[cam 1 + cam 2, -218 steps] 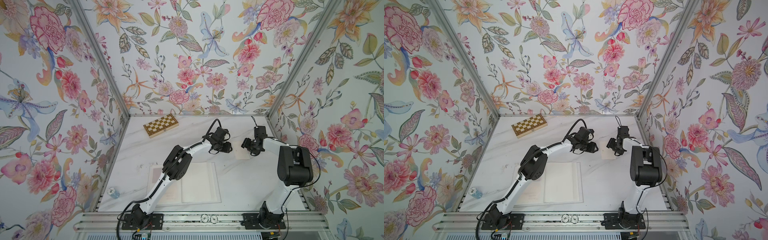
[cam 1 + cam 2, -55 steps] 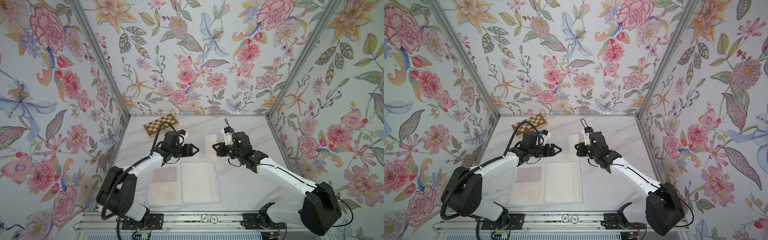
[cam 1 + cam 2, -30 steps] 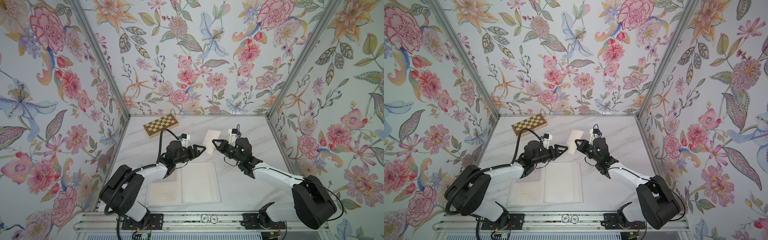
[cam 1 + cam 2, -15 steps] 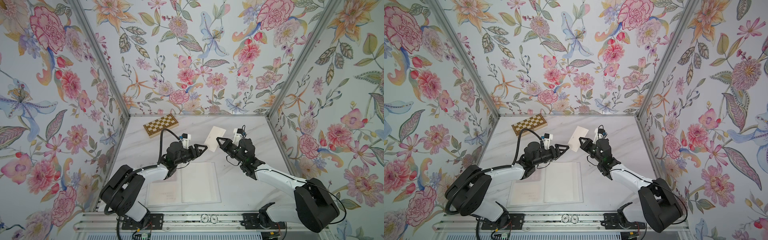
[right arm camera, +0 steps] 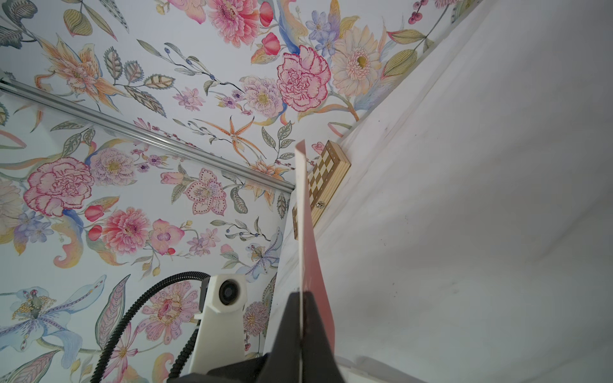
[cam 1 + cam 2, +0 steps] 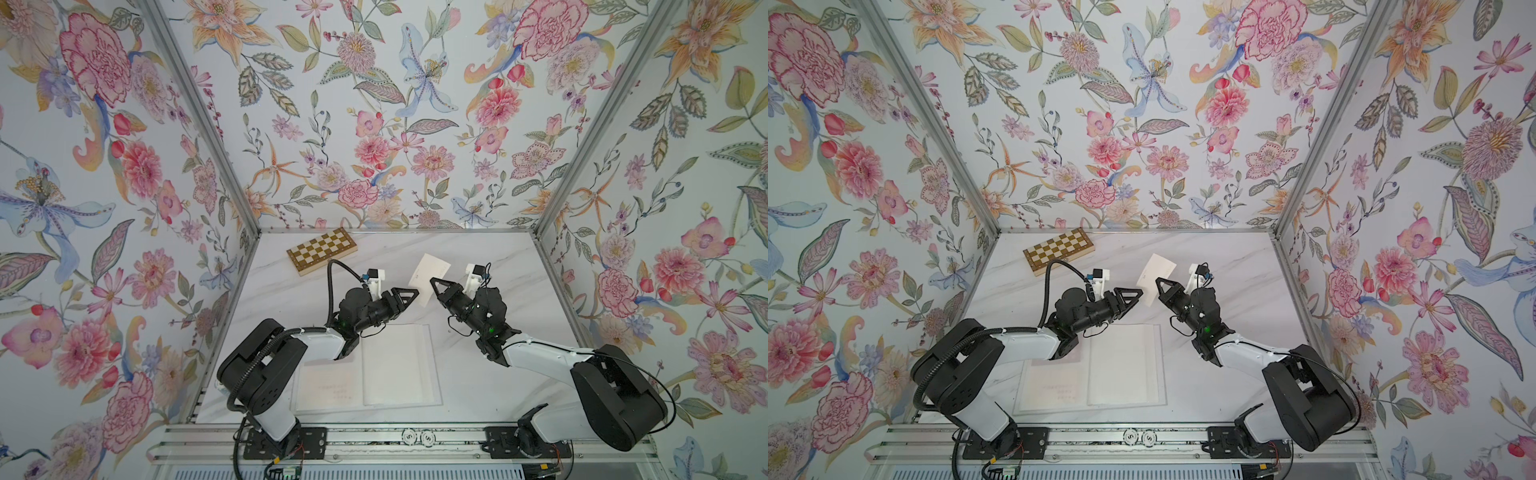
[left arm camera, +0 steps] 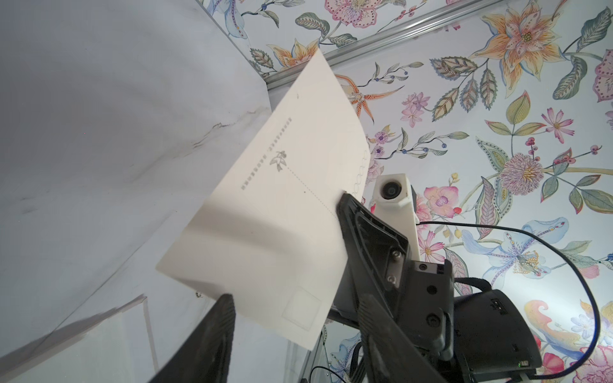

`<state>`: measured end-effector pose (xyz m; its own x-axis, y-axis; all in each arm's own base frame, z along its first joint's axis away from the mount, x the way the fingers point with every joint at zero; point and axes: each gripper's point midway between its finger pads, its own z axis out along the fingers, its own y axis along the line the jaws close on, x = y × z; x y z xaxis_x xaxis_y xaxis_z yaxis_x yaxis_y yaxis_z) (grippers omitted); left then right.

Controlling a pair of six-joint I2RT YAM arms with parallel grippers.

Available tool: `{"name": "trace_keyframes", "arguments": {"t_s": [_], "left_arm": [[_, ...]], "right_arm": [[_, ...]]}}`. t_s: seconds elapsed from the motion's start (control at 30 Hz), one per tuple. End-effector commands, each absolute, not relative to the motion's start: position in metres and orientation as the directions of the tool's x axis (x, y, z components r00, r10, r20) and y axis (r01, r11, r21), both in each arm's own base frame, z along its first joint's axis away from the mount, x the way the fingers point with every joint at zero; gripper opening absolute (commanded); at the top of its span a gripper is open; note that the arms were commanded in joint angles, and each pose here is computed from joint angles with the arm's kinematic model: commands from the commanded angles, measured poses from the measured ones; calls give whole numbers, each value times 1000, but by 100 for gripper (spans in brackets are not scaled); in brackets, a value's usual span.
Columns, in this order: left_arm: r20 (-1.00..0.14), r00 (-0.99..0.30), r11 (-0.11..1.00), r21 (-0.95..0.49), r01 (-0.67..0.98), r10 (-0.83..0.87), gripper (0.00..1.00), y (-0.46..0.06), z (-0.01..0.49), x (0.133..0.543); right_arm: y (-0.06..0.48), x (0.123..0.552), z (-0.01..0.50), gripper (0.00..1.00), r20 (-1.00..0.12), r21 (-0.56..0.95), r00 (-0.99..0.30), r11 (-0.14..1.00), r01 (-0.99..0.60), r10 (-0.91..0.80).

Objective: Place the photos into the photo albums
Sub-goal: Pick up the photo at the center of the board.

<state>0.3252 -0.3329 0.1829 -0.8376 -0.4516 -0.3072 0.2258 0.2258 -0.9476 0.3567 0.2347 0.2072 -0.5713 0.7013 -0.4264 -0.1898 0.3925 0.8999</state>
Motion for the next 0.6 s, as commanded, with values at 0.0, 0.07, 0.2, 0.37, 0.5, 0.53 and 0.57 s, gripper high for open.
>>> {"name": "trace_keyframes", "arguments": {"t_s": [0.0, 0.07, 0.2, 0.37, 0.5, 0.53, 0.57], "left_arm": [[-324, -821, 214, -944, 250, -470, 58, -330, 191, 322], [-328, -819, 219, -943, 252, -470, 58, -329, 192, 322], [-328, -818, 212, -943, 256, -473, 58, -330, 194, 323], [-334, -814, 204, -942, 268, -474, 58, -334, 197, 327], [-329, -815, 170, -944, 281, -478, 52, -340, 205, 330], [-326, -816, 166, -945, 281, -478, 50, -341, 204, 330], [-327, -813, 165, -945, 283, -482, 48, -341, 205, 331]], "right_arm": [[224, 356, 221, 0, -445, 894, -526, 398, -208, 725], [222, 356, 223, 0, -454, 889, -520, 407, -210, 723], [220, 355, 222, 0, -460, 886, -519, 415, -209, 721], [234, 355, 222, 0, -434, 900, -554, 372, -228, 710], [246, 355, 219, 0, -410, 912, -582, 332, -241, 702], [249, 356, 219, 0, -406, 914, -591, 322, -249, 697], [252, 355, 220, 0, -405, 914, -597, 315, -255, 692]]}}
